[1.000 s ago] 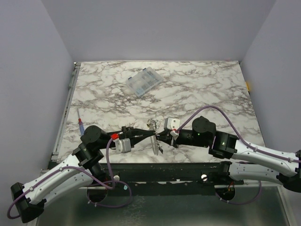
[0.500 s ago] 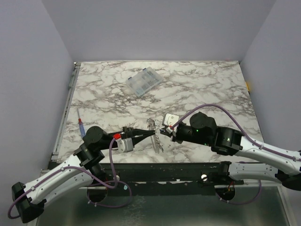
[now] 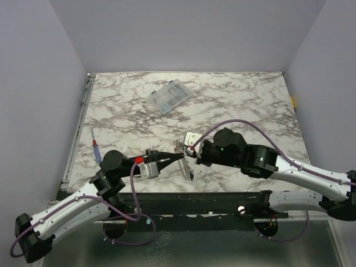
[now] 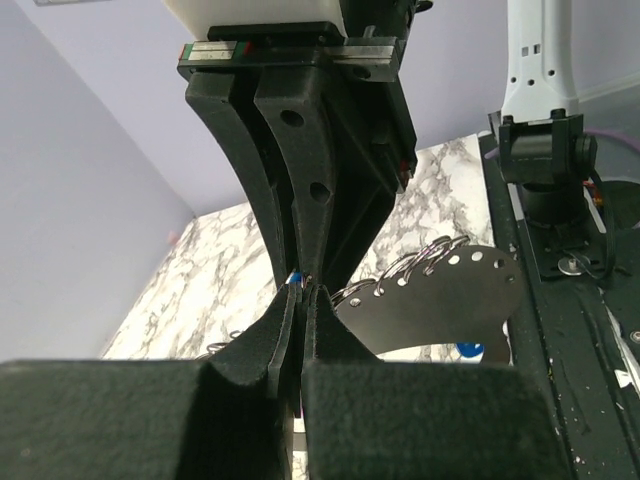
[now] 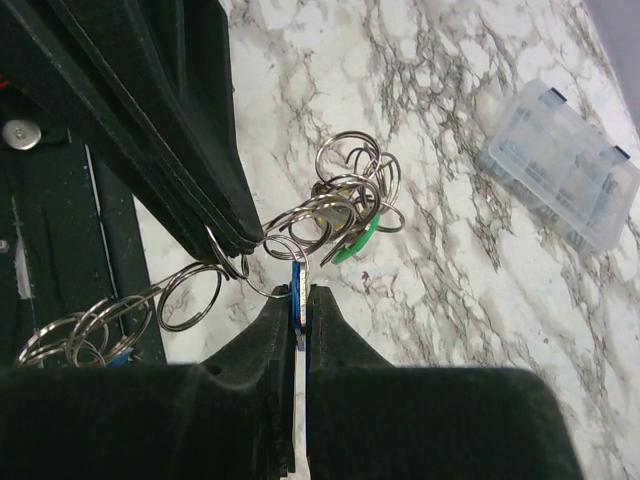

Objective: Put the keys on the keyring

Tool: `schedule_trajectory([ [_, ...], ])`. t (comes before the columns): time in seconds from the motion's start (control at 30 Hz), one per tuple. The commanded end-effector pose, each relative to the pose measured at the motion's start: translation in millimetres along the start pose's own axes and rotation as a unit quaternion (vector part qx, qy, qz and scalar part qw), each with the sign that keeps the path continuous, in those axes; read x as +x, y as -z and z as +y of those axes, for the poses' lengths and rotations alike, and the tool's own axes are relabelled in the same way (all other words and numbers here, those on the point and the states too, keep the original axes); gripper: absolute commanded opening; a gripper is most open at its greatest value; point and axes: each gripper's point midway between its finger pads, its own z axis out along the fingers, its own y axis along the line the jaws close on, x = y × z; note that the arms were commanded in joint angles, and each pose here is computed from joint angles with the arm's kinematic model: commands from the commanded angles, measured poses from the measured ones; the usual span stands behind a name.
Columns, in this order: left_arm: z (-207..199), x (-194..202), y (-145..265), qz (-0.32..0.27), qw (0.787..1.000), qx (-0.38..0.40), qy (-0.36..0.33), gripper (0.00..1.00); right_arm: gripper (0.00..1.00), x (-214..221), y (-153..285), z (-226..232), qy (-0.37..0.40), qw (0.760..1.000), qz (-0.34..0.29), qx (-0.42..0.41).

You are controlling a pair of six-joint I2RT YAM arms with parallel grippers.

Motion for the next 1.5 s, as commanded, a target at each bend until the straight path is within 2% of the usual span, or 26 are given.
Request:
schedule_trajectory([
  [0.0, 6.1, -7.1, -2.8, -0.019, 1.000, -0.016, 0.001, 0.00, 0.01, -6.9, 1.0, -1.8, 0.013, 1.000, 0.002, -0.006],
  [0.37, 7.5, 2.3, 0.0, -0.008, 0.999, -0.031, 0.009, 0.00, 0.01, -8.4, 7.8, -10.4, 0.023, 1.000, 0.019, 0.008],
  [1.03, 11.4, 12.5, -1.1, 0.008, 0.999, -0.046, 0.024, 0.00, 0.01, -15.0, 5.1, -1.5, 0.034, 0.999, 0.025, -0.021],
  [1.47, 9.8, 13.4, 0.1, 0.007, 0.999, -0.045, 0.025, 0.00, 0.01, -20.4, 2.1, -14.6, 0.051, 0.998, 0.033, 0.008],
])
